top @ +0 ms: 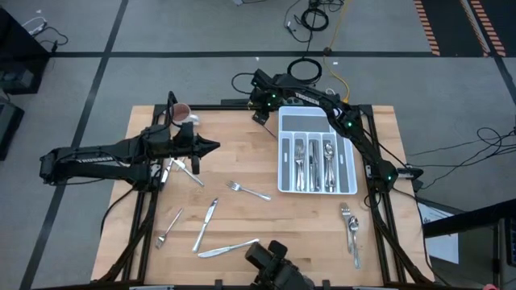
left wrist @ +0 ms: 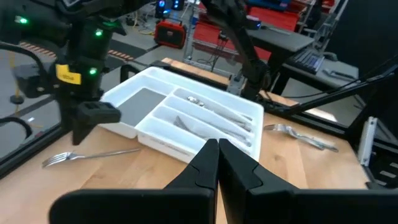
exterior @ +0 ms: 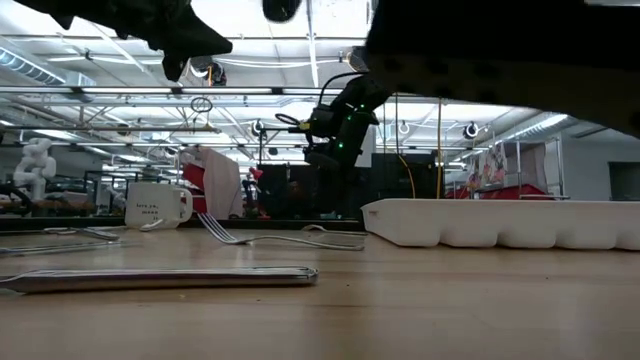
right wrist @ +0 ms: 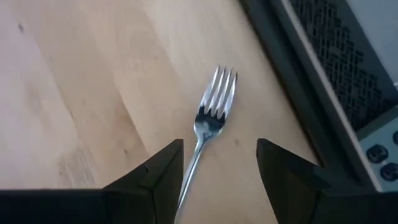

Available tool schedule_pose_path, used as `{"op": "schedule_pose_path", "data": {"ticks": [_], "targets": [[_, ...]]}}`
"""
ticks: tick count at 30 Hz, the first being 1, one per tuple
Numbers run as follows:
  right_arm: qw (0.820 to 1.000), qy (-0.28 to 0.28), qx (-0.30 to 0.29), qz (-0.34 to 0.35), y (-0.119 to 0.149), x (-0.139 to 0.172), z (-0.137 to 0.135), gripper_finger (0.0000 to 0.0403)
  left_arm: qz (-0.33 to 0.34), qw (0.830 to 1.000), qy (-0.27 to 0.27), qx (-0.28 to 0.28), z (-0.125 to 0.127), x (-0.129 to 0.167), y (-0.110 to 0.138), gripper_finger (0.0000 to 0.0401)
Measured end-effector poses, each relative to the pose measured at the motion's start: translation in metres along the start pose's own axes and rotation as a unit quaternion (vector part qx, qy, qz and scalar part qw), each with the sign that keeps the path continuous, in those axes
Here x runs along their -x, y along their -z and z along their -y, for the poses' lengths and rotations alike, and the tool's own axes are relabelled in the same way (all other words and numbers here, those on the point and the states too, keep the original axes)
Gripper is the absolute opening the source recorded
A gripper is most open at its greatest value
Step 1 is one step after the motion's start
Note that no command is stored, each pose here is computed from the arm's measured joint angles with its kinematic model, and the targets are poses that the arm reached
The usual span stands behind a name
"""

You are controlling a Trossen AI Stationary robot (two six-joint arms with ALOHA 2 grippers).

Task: Sort silverware
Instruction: Put the silver fork into the silverware tray

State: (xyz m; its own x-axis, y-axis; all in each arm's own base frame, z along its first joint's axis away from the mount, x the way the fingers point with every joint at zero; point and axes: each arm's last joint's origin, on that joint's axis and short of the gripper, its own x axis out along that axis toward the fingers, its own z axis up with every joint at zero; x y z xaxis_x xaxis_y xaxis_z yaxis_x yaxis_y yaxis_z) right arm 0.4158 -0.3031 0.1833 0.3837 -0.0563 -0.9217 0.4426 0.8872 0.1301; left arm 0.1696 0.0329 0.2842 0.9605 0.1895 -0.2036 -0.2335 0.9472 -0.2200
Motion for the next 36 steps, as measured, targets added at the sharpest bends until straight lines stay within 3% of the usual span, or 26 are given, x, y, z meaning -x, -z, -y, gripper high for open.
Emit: {"op": "schedule_pose_path", "data": {"ticks": [4, 7, 13, 15, 21, 26, 31, 36], "targets": [[1.000, -0.002, 0.002, -0.031, 0.006, -0.010, 0.001, 0.0192, 0.001, 1.000, -0.007, -0.003, 0.000, 0.000, 0.000, 0.0011], [0.997, 0.035, 0.009, -0.064, 0.012, -0.013, 0.003, 0.0169, 0.002, 1.000, -0.016, -0.003, -0.001, 0.000, 0.000, 0.0011], [0.995, 0.059, 0.042, -0.067, 0.012, -0.012, 0.007, 0.0037, 0.005, 1.000, -0.028, -0.003, -0.002, 0.000, 0.000, 0.0011], [0.995, 0.059, 0.053, -0.066, 0.011, -0.012, 0.005, 0.0011, 0.005, 1.000, -0.028, -0.003, -0.002, 0.000, 0.000, 0.0011], [0.994, 0.069, 0.052, -0.069, 0.009, -0.007, 0.003, 0.0001, 0.006, 1.000, -0.028, 0.000, -0.002, 0.000, 0.000, 0.0011], [0.994, 0.081, 0.051, -0.062, 0.007, 0.003, 0.016, 0.0000, 0.016, 0.999, -0.032, 0.005, -0.002, 0.000, -0.002, 0.0011], [0.984, 0.088, 0.103, -0.115, 0.016, 0.006, 0.020, 0.0000, 0.048, 0.991, -0.118, 0.038, -0.006, 0.001, -0.005, 0.0011], [0.967, 0.093, 0.173, -0.163, 0.021, -0.001, 0.005, 0.0000, 0.071, 0.975, -0.204, 0.044, -0.013, 0.003, -0.006, 0.0011]]}}
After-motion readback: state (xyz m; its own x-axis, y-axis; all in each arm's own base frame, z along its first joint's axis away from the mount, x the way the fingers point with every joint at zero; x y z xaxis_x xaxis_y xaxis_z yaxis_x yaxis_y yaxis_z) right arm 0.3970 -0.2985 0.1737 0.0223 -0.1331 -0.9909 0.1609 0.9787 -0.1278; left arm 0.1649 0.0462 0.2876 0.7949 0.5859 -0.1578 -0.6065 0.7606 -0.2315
